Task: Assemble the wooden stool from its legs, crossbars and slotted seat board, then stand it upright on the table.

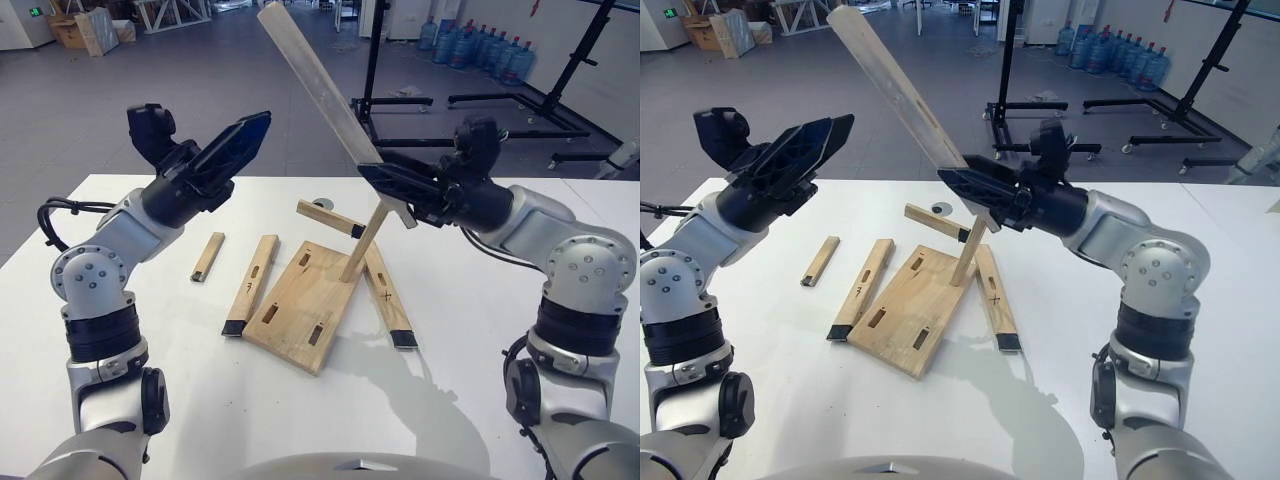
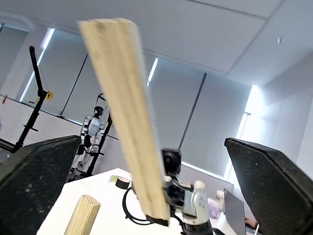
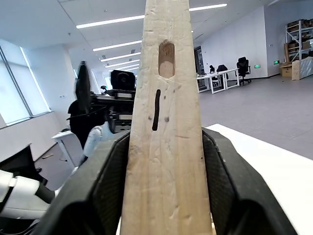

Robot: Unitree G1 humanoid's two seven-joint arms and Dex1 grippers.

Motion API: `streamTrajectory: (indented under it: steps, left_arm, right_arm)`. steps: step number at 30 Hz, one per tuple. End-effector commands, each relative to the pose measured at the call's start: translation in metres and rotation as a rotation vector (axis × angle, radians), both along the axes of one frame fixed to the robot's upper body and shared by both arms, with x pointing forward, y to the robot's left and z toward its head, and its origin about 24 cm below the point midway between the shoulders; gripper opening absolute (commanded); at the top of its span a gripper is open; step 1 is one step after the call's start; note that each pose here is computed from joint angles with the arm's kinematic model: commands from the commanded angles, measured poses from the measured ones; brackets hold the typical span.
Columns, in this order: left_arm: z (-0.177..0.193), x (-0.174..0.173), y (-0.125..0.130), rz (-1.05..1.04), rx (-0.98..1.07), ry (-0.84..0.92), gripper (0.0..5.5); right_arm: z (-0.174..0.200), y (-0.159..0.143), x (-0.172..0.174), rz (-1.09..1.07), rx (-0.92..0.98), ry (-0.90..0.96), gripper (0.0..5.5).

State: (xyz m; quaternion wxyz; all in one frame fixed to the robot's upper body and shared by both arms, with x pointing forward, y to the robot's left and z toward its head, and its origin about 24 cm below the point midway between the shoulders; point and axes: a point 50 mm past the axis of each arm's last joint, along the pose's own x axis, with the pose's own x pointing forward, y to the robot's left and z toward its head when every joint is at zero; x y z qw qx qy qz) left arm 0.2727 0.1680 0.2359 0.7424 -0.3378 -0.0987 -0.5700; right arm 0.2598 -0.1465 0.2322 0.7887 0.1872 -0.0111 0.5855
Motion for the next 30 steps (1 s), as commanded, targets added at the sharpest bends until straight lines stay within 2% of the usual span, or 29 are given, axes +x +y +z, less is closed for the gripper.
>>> streamTrajectory:
  steps: [1,9,12,20,30]
  left_arm:
    - [-0.015,0.007,-0.001,0.001,-0.023,0.113,5.4]
    - [-0.019,-0.002,-0.019,-0.101,-0.051,0.152,5.4]
    - [-0.016,-0.003,-0.019,-0.123,-0.075,0.157,5.4]
    - [-0.021,0.009,-0.015,-0.167,-0.138,0.304,5.4]
    - [-0.023,0.006,-0.022,-0.206,-0.13,0.33,5.4]
  right_arm:
    - [-0.01,0.011,-0.009,0.055,0.057,0.044,2.04]
    - [-0.026,0.03,-0.011,0.087,0.088,0.116,2.04]
    - [-0.03,0.031,-0.012,0.092,0.083,0.124,2.04]
    - [-0.04,0.035,-0.022,0.154,0.074,0.149,2.04]
    - [-0.044,0.04,-0.018,0.138,0.061,0.154,2.04]
